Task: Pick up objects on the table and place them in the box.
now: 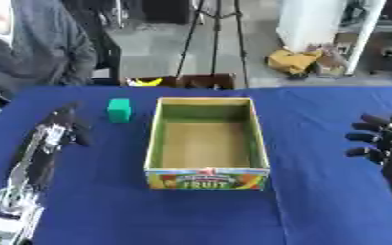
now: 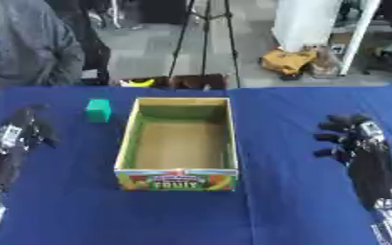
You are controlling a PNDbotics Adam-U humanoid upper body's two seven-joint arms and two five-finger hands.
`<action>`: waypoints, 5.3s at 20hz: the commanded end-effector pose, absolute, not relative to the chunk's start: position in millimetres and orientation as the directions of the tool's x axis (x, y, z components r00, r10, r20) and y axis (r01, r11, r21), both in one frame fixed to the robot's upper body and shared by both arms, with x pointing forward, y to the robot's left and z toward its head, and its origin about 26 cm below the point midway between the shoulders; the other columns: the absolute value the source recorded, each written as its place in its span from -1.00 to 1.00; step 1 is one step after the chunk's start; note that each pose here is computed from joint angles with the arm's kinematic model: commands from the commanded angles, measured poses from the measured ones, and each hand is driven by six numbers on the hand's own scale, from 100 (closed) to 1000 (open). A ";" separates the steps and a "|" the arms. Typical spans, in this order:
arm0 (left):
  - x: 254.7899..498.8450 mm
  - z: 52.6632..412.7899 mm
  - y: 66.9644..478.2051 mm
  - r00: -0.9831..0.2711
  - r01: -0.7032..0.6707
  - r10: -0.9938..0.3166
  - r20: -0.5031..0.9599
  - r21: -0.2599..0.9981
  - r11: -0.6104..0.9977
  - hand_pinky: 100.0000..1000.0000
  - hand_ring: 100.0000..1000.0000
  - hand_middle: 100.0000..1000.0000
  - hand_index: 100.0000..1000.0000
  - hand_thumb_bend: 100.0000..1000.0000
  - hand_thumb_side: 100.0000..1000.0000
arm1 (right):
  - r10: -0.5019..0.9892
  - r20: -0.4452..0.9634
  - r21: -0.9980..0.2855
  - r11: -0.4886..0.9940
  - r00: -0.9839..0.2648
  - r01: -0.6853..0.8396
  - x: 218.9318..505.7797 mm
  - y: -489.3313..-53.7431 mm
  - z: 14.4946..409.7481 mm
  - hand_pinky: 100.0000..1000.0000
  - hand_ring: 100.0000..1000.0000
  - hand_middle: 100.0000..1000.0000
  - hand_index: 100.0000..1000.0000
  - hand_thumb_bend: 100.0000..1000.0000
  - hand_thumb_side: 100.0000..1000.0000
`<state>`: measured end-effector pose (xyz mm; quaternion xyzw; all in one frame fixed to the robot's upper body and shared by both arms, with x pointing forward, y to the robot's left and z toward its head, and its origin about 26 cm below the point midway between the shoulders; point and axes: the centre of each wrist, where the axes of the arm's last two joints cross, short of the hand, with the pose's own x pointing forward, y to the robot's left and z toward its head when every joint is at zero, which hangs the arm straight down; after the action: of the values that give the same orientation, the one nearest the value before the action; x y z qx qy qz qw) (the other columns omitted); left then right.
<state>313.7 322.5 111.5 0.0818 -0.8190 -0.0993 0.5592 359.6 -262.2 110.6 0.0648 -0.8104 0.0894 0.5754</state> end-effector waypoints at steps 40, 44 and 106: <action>397.5 246.8 419.8 0.105 -0.084 -0.912 0.397 0.917 0.390 0.54 0.64 0.64 0.72 0.51 0.07 | 0.041 0.935 -0.143 0.952 -0.352 -0.270 362.3 -259.0 123.6 0.05 0.39 0.37 0.65 -1.00 1.00; 405.2 232.6 433.3 0.156 -0.123 -0.920 0.359 0.931 0.343 0.55 0.67 0.68 0.74 0.53 0.06 | 0.047 0.933 -0.153 0.949 -0.357 -0.276 363.1 -258.9 125.8 0.05 0.39 0.37 0.65 -1.00 1.00; 444.2 173.3 442.8 0.275 -0.405 -0.934 0.226 0.909 0.101 0.16 0.26 0.36 0.59 0.29 -0.14 | 0.070 0.917 -0.183 0.948 -0.392 -0.259 365.4 -264.7 138.8 0.04 0.39 0.36 0.64 -1.00 1.00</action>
<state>444.8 433.7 152.2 0.6025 -0.5342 -0.2840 0.5205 364.8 -259.4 123.9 0.0696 -0.8094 0.1407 0.5660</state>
